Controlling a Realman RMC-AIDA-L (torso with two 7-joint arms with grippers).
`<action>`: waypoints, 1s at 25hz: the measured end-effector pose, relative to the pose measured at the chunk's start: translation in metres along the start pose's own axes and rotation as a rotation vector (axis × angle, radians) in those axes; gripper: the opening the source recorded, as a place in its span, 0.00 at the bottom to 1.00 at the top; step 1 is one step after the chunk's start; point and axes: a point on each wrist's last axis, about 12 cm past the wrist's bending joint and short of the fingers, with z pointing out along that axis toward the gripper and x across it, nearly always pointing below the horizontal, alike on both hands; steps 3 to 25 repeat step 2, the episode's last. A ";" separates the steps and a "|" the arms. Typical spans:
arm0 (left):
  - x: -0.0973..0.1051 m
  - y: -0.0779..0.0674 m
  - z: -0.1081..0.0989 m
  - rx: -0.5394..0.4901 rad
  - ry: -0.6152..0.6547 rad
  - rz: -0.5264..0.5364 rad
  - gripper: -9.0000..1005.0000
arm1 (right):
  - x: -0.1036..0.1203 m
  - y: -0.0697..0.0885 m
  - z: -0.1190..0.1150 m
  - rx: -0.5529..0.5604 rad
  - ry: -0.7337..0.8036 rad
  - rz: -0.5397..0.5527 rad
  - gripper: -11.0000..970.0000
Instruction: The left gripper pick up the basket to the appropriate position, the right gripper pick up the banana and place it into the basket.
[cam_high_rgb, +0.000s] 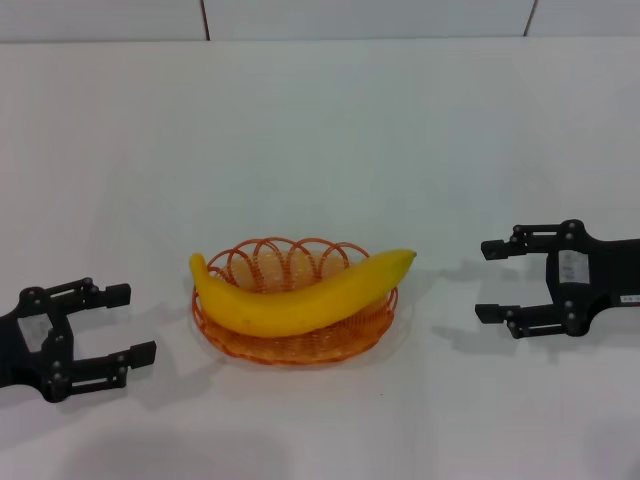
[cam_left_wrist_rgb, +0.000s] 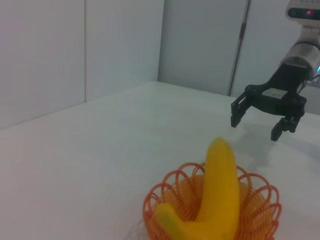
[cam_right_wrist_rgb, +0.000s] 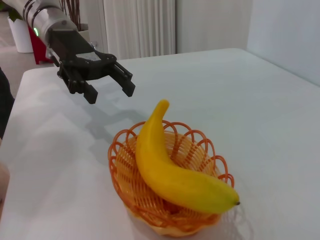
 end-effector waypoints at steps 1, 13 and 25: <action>0.000 0.000 0.000 0.000 0.000 0.001 0.79 | 0.000 0.000 0.000 0.000 0.000 -0.001 0.79; -0.001 0.000 0.000 0.001 0.000 0.002 0.79 | 0.000 0.000 0.000 -0.001 0.000 -0.001 0.79; -0.001 0.000 0.000 0.001 0.000 0.002 0.79 | 0.000 0.000 0.000 -0.001 0.000 -0.001 0.79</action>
